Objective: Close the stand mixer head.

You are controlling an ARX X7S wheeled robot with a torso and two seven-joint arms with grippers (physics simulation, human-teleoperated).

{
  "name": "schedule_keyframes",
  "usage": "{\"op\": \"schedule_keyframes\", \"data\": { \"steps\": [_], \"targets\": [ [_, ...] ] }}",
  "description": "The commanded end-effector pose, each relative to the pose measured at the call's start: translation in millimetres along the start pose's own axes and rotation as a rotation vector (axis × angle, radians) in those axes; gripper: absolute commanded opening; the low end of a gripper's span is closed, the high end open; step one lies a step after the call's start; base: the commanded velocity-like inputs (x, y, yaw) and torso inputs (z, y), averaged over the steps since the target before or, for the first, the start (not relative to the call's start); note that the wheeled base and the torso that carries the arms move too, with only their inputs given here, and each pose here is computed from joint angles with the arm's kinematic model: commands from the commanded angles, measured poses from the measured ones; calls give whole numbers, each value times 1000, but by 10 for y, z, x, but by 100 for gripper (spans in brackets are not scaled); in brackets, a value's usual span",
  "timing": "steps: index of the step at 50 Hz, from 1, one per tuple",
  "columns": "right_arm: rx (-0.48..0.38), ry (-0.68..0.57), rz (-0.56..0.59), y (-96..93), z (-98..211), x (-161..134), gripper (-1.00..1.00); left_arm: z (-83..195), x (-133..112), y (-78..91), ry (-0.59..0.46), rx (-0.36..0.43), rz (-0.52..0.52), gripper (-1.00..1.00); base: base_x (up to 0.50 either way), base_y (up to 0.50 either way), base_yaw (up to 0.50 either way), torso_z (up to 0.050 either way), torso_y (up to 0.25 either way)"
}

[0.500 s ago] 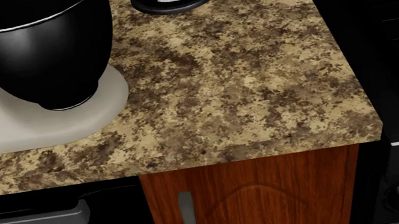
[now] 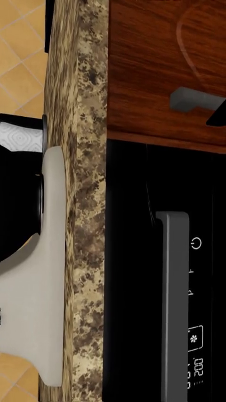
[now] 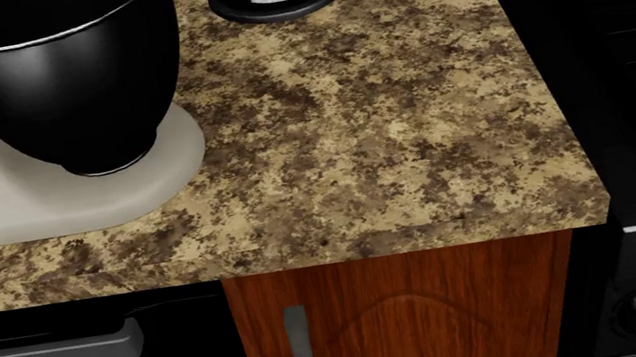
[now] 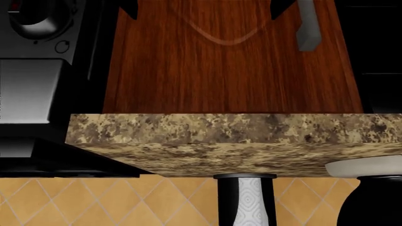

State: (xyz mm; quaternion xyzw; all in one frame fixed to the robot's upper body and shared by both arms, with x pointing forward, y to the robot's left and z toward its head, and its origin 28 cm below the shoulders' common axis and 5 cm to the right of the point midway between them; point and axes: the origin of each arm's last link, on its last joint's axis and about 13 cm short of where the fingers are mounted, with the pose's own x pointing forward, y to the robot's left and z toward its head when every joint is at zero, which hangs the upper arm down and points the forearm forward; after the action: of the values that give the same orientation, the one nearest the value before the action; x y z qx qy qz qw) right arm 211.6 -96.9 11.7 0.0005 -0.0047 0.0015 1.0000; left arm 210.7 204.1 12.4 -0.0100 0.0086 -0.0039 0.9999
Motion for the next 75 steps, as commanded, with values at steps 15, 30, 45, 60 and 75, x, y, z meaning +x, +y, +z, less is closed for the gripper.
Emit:
{"op": "schedule_keyframes", "data": {
  "steps": [15,30,45,60,75],
  "targets": [
    [-5,-8,-1,-6,23,-24,100,52,-23,11,-36,0,-13,100,0,0,0,16,0],
    [-8,-12,-3,-9,30,-22,100,37,-16,13,-29,-4,-16,100,0,0,0,48,0],
    [-11,-11,1,-4,16,-14,100,46,-31,14,-34,3,-17,100,0,0,0,48,0],
    [-11,-10,3,1,27,-17,100,35,-23,22,-52,-3,-23,100,0,0,0,49,0],
    [3,-18,-32,32,325,-15,100,390,-109,37,-73,-25,21,100,0,0,0,21,0]
  ]
}}
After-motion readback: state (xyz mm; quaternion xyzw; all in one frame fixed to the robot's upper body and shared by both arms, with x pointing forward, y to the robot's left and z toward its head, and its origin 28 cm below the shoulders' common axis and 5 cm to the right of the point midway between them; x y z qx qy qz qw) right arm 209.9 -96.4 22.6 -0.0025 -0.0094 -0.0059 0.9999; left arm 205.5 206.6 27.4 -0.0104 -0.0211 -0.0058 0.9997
